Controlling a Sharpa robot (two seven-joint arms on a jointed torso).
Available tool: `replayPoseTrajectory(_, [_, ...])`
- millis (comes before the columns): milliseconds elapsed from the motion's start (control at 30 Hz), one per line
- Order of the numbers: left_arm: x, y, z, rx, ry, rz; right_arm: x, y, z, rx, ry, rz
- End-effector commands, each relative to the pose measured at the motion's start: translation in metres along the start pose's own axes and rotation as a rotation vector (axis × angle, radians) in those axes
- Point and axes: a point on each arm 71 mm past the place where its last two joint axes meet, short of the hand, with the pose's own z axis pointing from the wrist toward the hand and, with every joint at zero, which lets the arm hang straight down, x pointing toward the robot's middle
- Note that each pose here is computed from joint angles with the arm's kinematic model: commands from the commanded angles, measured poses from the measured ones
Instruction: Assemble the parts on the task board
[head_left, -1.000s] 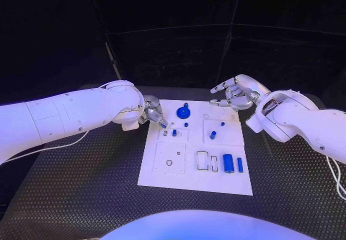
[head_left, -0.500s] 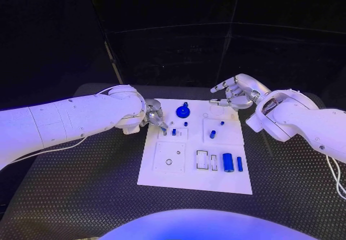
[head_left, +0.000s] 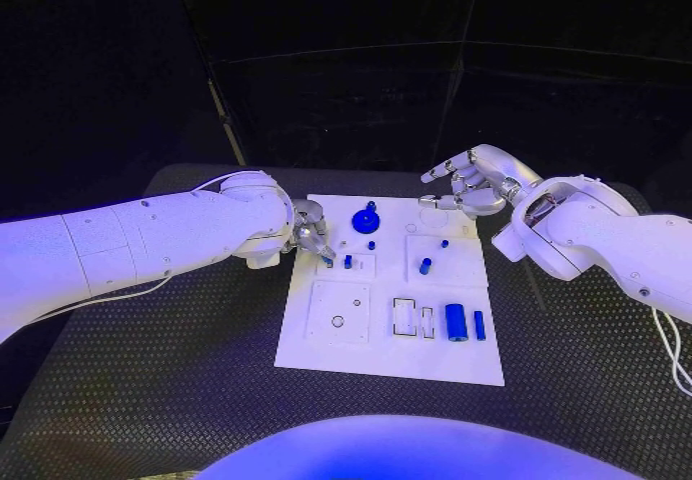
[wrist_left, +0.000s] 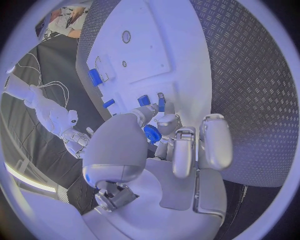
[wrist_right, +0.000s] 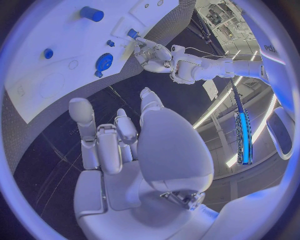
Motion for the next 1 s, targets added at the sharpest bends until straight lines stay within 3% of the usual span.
replayPoseTrajectory(33, [0.001,-0.0001,-0.0004,-0.007,0.013,0.029,-0.0002,0.0015,0.0003,-0.009,0.004,0.001])
replayPoseTrajectory(1000, [0.004,-0.0018,0.0002,-0.008,0.049,0.05,0.0005,0.0016,0.0008,-0.009,0.009,0.002])
